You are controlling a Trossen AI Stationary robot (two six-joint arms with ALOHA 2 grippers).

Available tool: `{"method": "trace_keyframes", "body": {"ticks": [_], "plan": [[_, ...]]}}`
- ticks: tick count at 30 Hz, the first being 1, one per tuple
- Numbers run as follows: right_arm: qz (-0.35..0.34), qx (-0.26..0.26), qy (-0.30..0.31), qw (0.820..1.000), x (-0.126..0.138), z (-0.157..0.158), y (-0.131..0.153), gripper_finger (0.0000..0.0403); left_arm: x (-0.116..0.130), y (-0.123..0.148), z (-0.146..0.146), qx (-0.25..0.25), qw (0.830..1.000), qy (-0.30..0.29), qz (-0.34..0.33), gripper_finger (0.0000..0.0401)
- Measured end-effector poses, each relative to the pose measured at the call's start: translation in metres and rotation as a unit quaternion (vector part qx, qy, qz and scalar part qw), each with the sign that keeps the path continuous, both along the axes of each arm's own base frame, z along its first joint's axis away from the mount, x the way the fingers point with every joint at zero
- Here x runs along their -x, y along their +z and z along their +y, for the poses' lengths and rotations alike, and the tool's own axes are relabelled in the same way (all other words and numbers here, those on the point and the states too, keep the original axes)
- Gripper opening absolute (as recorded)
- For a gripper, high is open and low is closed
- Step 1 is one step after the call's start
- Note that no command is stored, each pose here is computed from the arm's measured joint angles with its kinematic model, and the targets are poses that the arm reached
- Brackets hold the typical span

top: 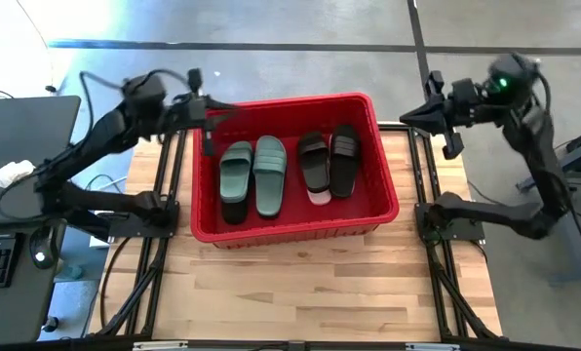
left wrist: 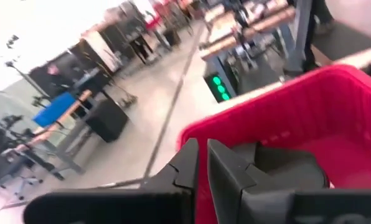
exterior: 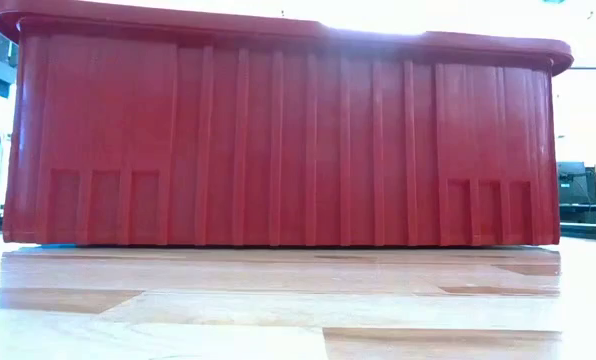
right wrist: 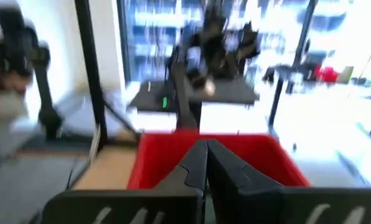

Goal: Pick and place slides into bin
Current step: Return to Home Position

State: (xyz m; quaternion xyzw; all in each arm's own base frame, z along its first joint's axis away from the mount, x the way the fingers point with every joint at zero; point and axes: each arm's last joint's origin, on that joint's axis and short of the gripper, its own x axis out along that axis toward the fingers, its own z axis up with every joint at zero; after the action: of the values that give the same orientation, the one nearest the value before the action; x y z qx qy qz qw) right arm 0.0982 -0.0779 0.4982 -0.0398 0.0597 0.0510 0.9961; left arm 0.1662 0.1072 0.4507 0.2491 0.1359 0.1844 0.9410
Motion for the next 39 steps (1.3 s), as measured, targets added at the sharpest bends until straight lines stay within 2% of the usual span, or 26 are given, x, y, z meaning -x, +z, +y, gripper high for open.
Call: {"method": "trace_keyframes", "body": {"ticks": [6,10,16,21,24,28,33,39], "plan": [[-0.129,-0.054,-0.028,0.99,0.001,0.0,-0.041,0.0,0.035,-0.013,-0.024,-0.014,0.998,0.005,-0.068,0.0025],[-0.196,-0.067,-0.057,0.977,0.01,0.004,-0.061,0.0,0.057,-0.02,-0.036,-0.02,0.995,0.038,-0.091,0.0026],[-0.229,-0.099,-0.118,0.961,0.026,0.015,-0.086,0.0,0.084,-0.032,-0.052,-0.022,0.989,0.07,-0.127,0.0026],[-0.281,-0.093,-0.143,0.944,0.045,0.036,-0.098,0.0,0.102,-0.041,-0.064,-0.019,0.984,0.07,-0.162,0.0026],[-0.332,-0.094,-0.129,0.929,0.054,0.045,-0.104,0.0,0.107,-0.046,-0.068,-0.023,0.981,0.064,-0.183,0.0026],[-0.39,-0.128,-0.058,0.91,0.053,0.046,-0.12,0.0,0.109,-0.053,-0.07,-0.014,0.978,0.056,-0.201,0.0026],[-0.42,-0.175,-0.011,0.89,0.047,0.042,-0.145,0.0,0.103,-0.056,-0.068,-0.004,0.975,0.021,-0.222,0.0026],[-0.418,-0.197,0.027,0.886,0.042,0.046,-0.151,0.0,0.102,-0.059,-0.068,0.02,0.975,0.014,-0.22,0.0026]]}}
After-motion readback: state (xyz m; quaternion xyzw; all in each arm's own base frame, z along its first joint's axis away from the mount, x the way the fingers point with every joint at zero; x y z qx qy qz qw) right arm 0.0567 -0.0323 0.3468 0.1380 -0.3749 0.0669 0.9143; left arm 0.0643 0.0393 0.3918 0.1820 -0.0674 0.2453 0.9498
